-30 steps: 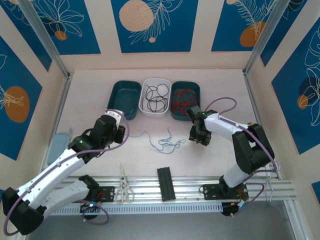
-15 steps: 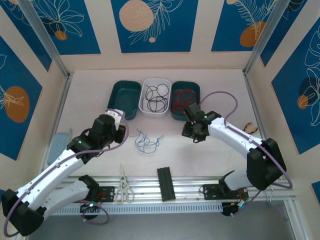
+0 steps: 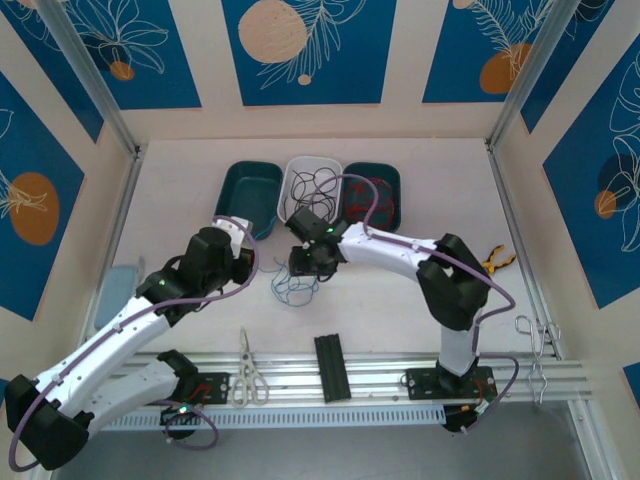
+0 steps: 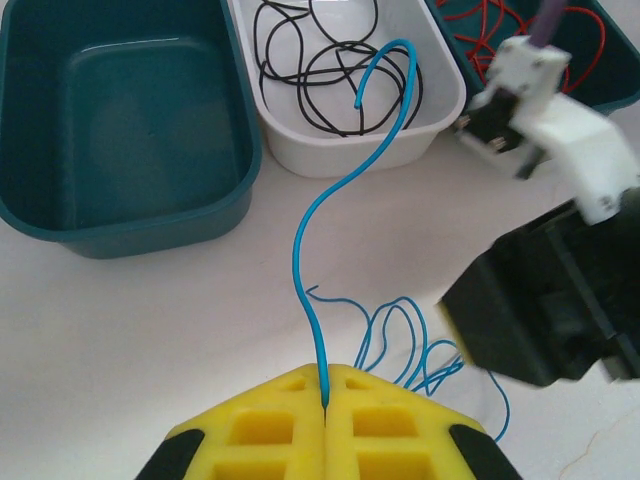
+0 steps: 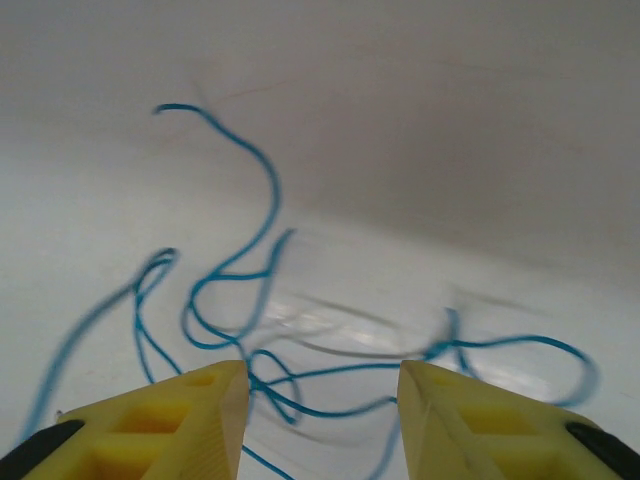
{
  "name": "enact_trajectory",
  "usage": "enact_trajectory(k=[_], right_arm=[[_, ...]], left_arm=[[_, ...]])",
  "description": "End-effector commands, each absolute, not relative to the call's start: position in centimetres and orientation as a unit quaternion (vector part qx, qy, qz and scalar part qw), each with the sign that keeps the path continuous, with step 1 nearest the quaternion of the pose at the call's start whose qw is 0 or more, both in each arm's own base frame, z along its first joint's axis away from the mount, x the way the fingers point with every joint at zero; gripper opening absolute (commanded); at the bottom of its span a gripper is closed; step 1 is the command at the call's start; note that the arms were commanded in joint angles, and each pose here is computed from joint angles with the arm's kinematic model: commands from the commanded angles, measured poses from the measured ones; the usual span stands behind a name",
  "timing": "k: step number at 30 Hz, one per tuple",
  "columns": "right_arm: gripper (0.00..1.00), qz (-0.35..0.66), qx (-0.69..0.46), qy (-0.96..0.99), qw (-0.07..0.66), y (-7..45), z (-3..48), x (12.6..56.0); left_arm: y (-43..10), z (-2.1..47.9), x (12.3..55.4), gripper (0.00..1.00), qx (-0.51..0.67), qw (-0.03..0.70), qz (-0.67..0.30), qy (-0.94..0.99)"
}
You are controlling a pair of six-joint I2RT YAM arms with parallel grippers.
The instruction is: Untangle the cables
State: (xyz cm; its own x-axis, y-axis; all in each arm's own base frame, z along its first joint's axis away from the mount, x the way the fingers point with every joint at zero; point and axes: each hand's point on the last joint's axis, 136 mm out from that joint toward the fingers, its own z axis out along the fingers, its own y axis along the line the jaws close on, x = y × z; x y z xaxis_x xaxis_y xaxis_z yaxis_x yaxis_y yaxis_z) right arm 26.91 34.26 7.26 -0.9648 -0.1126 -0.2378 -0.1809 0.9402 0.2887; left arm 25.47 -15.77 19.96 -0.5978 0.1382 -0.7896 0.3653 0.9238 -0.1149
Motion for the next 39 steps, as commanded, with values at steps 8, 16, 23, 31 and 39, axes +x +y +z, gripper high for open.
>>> enact_trajectory(k=[8,16,23,31,39], right_arm=[[0.35,0.117,-0.063,0.990,0.038,33.9,2.5,26.0],[0.16,0.072,-0.004,0.997,0.026,28.7,1.3,26.2],[0.00,0.046,0.072,0.996,0.034,21.3,1.3,26.6],[0.00,-0.008,0.137,0.989,0.045,14.0,1.8,25.8],[0.00,-0.020,0.203,0.978,0.050,8.8,2.3,24.4]], left_arm=[[-15.2,21.9,26.0,0.00,0.119,0.446,-0.141,0.876],[-13.7,22.6,26.1,0.00,0.121,0.450,-0.101,0.879],[-11.1,25.6,26.0,0.00,0.119,0.478,-0.048,0.869],[-9.2,28.5,25.9,0.00,0.106,0.509,-0.014,0.854],[-6.2,31.5,25.5,0.00,0.069,0.535,0.046,0.841]])
